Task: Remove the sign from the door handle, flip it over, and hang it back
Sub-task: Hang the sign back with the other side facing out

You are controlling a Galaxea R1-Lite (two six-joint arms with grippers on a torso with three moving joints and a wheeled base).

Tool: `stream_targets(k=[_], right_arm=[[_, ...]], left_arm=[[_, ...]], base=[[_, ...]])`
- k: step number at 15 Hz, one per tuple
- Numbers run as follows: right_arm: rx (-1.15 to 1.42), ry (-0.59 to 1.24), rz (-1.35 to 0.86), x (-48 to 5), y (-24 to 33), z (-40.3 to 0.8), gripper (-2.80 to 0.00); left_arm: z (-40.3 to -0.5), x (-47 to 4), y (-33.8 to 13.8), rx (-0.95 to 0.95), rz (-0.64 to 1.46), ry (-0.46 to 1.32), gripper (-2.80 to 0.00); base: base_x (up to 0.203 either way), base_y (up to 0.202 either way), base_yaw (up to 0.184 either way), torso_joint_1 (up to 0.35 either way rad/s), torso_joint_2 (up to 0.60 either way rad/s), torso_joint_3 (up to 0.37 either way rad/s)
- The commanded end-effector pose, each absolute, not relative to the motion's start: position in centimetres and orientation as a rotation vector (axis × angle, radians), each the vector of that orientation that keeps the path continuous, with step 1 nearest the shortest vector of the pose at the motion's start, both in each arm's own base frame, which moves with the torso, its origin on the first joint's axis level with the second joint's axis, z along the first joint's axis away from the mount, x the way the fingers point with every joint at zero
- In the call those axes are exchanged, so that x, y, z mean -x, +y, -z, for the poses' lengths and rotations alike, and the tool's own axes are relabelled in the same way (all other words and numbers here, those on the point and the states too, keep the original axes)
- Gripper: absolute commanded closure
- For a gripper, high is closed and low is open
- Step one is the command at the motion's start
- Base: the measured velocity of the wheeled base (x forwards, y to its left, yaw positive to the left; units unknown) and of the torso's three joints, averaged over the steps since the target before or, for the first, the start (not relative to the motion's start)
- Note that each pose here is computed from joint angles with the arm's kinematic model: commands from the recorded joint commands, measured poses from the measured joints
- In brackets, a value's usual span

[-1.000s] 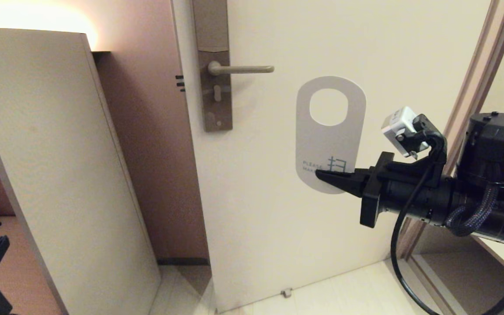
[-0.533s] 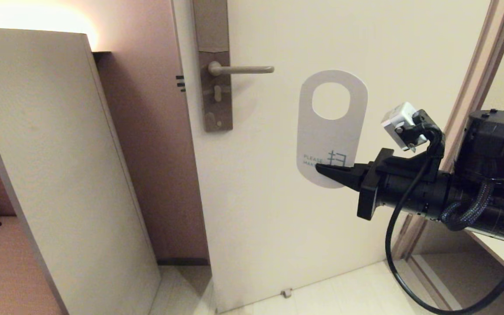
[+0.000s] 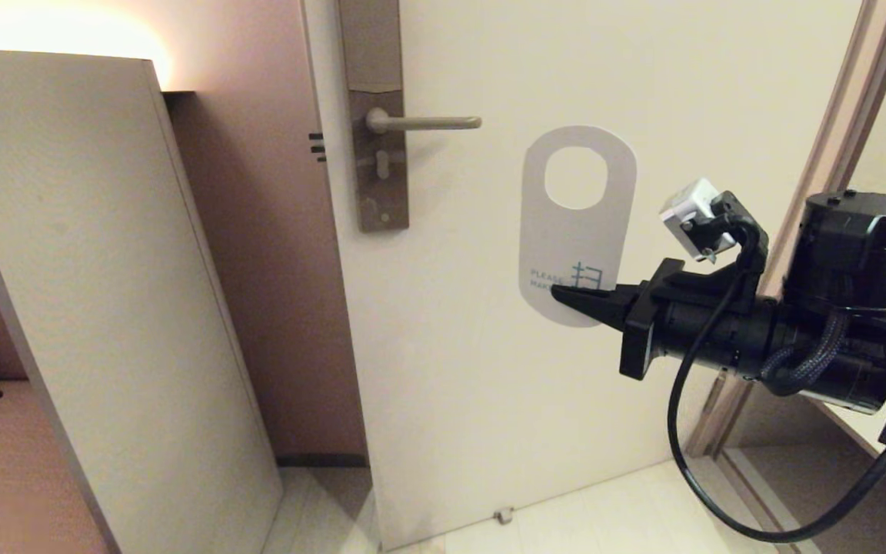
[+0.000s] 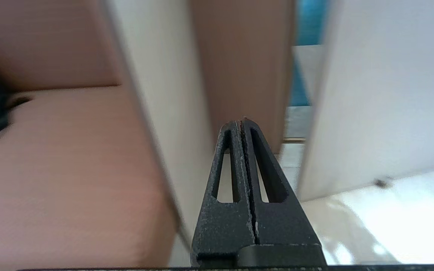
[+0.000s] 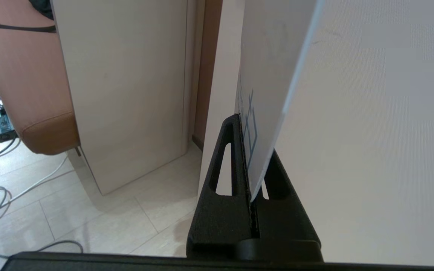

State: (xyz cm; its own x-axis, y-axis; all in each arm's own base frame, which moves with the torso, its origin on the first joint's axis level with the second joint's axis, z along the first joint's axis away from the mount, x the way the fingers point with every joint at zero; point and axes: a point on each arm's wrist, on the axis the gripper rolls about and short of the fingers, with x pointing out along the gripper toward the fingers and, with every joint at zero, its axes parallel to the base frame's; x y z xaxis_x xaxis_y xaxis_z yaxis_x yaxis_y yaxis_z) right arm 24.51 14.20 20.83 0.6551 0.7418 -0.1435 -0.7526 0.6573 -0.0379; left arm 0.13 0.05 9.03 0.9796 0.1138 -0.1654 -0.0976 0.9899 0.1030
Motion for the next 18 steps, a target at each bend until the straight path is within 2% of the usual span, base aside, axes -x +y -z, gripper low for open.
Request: stream_targets(k=[1,10,18], right_arm=[[0.098,0.112,-0.85,-25.0,14.5,-20.9,0.0],[0.079,0.077,-0.814,-26.2,15.0,-22.0,0.0],[0.07,0.023,-0.763,-30.4,17.3,-22.9,0.0]], left_arm=[[-9.0,-0.2,-0.1,-0.091,-0.057,0.175,0.0],[-8.8,-0.1,-0.1,-0.104,-0.025,0.19,0.0],[-8.7,-0.1,-0.1,-0.12,-0.029,0.201,0.0]], base=[[0.0,0.0,0.0,0.0,0.0,0.0],[0.0,0.0,0.0,0.0,0.0,0.0],[0.0,0.0,0.0,0.0,0.0,0.0]])
